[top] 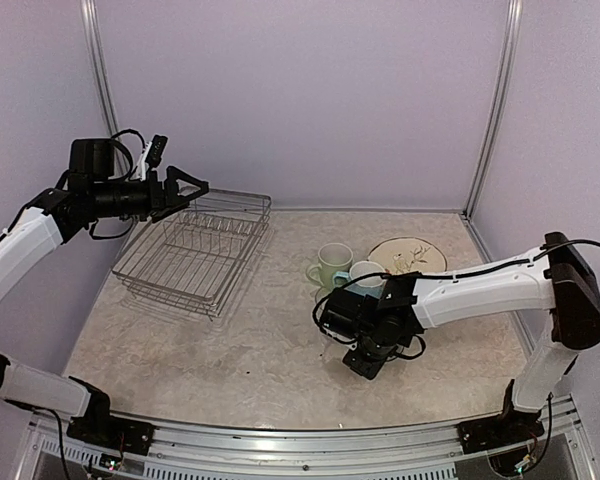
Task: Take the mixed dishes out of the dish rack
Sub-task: Place the bowl at the center of the board.
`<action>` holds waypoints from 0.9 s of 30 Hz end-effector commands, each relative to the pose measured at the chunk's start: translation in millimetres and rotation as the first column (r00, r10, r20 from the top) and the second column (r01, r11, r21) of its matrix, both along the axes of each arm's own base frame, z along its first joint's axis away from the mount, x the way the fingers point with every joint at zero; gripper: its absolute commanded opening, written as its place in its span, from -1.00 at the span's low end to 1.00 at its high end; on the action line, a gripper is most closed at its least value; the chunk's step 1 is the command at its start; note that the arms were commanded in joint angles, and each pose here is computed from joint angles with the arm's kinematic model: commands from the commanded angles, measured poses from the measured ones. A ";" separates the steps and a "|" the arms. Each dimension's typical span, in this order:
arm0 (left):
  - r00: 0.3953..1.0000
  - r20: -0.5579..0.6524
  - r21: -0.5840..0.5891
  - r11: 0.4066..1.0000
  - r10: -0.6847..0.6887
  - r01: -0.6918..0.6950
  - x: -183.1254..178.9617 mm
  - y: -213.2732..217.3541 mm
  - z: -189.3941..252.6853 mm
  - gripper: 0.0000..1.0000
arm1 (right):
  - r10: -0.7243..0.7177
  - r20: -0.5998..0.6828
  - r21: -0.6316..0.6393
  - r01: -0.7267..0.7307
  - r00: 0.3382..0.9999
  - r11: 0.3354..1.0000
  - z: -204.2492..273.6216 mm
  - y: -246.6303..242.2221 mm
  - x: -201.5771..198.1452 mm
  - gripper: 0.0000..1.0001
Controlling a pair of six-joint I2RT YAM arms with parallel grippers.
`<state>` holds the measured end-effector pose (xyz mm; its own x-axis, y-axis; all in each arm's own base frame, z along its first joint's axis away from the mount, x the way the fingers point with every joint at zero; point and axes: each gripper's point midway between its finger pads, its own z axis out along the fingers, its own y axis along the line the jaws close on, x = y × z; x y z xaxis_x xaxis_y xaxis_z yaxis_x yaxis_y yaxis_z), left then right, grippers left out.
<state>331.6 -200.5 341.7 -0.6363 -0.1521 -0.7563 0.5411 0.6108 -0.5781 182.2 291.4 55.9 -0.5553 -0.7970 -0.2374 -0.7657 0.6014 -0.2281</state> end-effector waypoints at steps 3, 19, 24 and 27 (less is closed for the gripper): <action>1.000 0.013 0.025 1.000 0.012 -0.012 1.5 3.1 0.7 0.98 | -0.011 0.069 -0.013 0.011 0.998 1.000 -5.4 -0.3 12.1 -0.95; 0.999 0.039 0.039 0.999 0.033 -0.034 2.0 7.0 2.8 0.98 | -0.097 0.225 0.258 0.036 0.970 0.965 88.8 25.1 34.1 0.29; 0.989 0.084 0.066 0.989 0.124 -0.129 5.9 20.7 15.0 0.98 | -0.264 0.412 0.437 0.065 0.872 0.897 173.8 10.1 65.8 0.82; 0.969 0.126 0.074 0.972 0.211 -0.222 5.3 35.7 33.8 0.98 | -0.413 0.485 0.541 0.107 0.771 0.834 226.3 -15.5 86.7 0.98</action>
<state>339.5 -186.4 340.6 -0.6000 -0.1692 -0.7819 0.4935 0.6910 -0.5282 234.2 305.7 210.8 -0.4454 -0.5324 -0.7198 -0.5835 0.7824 -0.2177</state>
